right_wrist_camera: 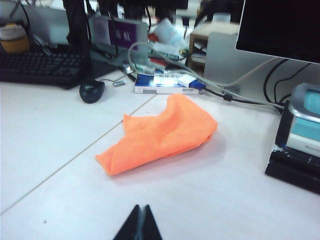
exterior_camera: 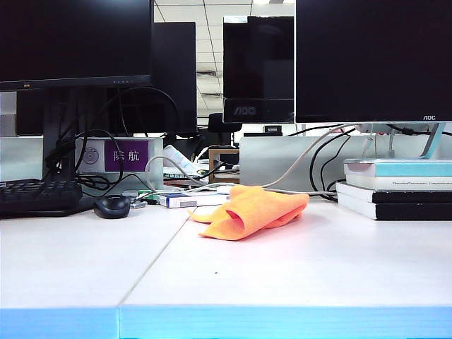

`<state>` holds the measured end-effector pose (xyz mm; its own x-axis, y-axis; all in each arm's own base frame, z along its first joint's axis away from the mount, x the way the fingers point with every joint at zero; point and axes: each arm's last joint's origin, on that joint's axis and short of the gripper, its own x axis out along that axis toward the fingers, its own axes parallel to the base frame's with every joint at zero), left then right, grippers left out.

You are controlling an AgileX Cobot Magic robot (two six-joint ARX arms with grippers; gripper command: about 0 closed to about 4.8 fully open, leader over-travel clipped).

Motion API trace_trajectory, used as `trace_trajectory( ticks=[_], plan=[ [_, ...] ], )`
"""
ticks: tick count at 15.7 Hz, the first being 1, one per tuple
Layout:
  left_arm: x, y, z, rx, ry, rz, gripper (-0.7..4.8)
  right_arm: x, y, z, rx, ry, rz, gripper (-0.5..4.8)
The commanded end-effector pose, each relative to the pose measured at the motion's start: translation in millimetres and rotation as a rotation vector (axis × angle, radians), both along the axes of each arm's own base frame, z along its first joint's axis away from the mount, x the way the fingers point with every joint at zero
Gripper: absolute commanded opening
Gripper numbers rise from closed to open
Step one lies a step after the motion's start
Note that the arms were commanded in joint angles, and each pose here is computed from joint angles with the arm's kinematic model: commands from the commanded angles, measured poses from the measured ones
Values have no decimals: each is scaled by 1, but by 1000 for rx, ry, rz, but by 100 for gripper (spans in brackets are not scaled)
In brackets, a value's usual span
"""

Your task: Wipe the table from back to front using the rag.

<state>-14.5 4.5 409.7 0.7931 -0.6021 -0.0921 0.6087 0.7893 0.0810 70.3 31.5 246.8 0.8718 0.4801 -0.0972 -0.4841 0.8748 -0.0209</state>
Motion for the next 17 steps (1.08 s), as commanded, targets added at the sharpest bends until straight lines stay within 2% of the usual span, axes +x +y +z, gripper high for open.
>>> trace_trajectory(
  ticks=[1,3,6,8,10,11,17],
  plan=[
    [14,-8,-40,-51,67,11,-5,-2,-1,-37,-1,33,4,-1],
    [33,-19,-66,-82,41,14,-5,-2,-1,-51,-44,143,1,-1],
    [65,-38,-101,-124,0,14,-5,-5,-2,-60,-79,232,1,-1],
    [92,-51,-149,-153,-21,99,-5,-6,-2,-63,-93,267,0,-1],
    [99,-54,-172,-155,-18,136,-5,-6,-2,-63,-93,267,0,-1],
    [104,-56,-194,-136,9,157,-5,-6,-2,-63,-93,267,0,-1],
    [105,-50,-238,-143,-7,220,-5,-6,-2,-63,-92,267,1,-1]
  ],
)
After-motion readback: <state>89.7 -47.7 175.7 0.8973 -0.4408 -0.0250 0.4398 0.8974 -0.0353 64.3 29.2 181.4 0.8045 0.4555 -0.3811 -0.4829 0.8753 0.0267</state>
